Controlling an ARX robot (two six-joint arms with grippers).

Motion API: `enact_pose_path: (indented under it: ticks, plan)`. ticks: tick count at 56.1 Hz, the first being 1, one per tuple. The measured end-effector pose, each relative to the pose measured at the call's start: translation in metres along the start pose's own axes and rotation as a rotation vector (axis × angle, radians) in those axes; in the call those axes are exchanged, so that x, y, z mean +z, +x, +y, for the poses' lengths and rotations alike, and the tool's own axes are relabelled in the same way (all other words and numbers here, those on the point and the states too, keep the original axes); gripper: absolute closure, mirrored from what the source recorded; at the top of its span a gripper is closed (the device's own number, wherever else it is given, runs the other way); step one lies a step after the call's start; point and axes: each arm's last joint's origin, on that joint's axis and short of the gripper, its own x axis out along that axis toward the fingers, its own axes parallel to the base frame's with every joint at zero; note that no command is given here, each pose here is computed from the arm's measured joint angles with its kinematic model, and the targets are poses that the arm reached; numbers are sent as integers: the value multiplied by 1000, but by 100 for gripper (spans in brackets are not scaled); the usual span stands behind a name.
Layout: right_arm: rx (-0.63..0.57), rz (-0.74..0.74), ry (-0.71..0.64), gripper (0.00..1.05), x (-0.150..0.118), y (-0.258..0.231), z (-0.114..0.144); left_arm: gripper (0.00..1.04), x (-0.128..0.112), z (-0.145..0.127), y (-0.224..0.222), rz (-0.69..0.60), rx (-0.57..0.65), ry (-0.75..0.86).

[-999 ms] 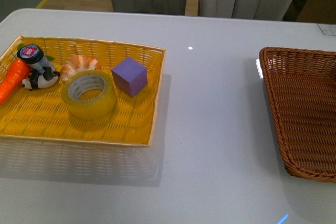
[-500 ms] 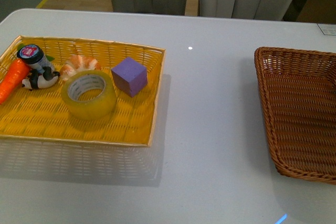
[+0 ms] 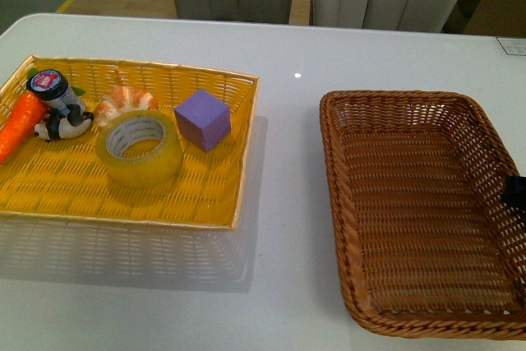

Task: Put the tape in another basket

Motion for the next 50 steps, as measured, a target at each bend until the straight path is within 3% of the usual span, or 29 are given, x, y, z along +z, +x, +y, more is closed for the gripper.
enact_pose_path:
  ticks: [11, 27, 39, 50]
  plan:
    - [16, 15, 31, 99, -2, 4, 40, 9, 0, 0, 0, 0, 0, 0]
    - [30, 32, 54, 99, -5, 8, 73, 9, 0, 0, 0, 0, 0, 0]
    - [19, 5, 61, 63, -6, -1, 67, 9, 0, 0, 0, 0, 0, 0]
    - [21, -143, 55, 33, 11, -40, 48, 9, 0, 0, 0, 0, 0, 0]
